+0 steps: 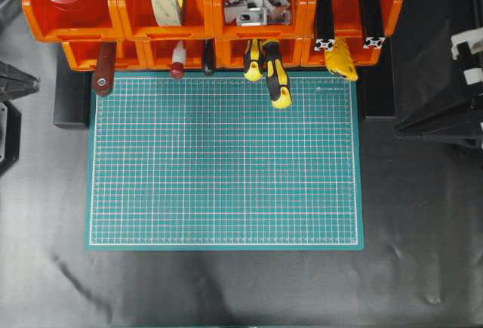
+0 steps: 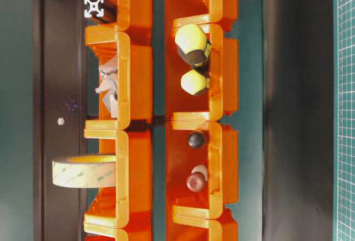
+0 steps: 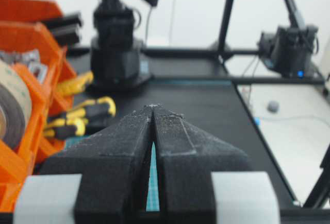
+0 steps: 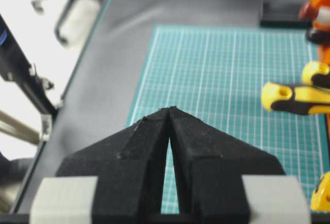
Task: Pick cutter from container rack with right arm.
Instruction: 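Move the right gripper toward the yellow cutter in the right rack bin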
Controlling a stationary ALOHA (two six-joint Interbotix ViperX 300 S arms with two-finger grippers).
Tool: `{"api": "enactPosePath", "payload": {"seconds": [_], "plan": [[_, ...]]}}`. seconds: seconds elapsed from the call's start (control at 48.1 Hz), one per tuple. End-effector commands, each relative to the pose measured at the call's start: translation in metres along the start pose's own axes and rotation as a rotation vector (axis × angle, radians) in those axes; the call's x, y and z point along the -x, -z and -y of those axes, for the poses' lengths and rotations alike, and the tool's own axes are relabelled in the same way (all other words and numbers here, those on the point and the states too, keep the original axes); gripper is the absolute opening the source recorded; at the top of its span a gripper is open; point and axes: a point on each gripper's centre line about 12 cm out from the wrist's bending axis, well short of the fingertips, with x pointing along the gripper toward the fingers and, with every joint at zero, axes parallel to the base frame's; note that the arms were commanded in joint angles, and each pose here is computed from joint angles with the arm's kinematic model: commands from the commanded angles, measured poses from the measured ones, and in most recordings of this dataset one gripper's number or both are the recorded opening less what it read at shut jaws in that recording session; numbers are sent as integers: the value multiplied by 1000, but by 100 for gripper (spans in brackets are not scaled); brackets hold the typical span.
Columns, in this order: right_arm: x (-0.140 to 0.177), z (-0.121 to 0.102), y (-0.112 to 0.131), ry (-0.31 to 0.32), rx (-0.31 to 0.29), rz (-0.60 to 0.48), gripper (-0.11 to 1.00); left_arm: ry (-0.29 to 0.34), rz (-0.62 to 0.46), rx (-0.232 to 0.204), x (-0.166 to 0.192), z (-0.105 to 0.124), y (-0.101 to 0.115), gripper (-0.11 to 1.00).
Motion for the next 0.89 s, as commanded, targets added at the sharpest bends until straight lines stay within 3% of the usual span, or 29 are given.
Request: {"api": "enactPosePath", "payload": {"seconds": [0.0,0.146,0.353,0.437,0.582,0.707,0.873], "plan": [[0,-2,-18,12,26,-60,-1,4,12,-1,-4,1,-9,0],[-9,2,-27,62,79,-187,-1,2,-12,-2,-9,1,-4,0],[-26,1,-35,171,239,-379,-1,1,-22,-2,-10,1,-2,0],[-31,1,-31,262,288,-484,-1,1,-22,0,-10,1,-2,0],[-34,-6,-23,500,383,-572,-1,2,-31,0,-10,1,-1,0],[-35,-10,-5,670,386,-548,-1,0,-46,0,-11,1,2,0],[-45,-10,25,706,351,-516,-1,-2,-51,-2,-11,0,2,0]]}}
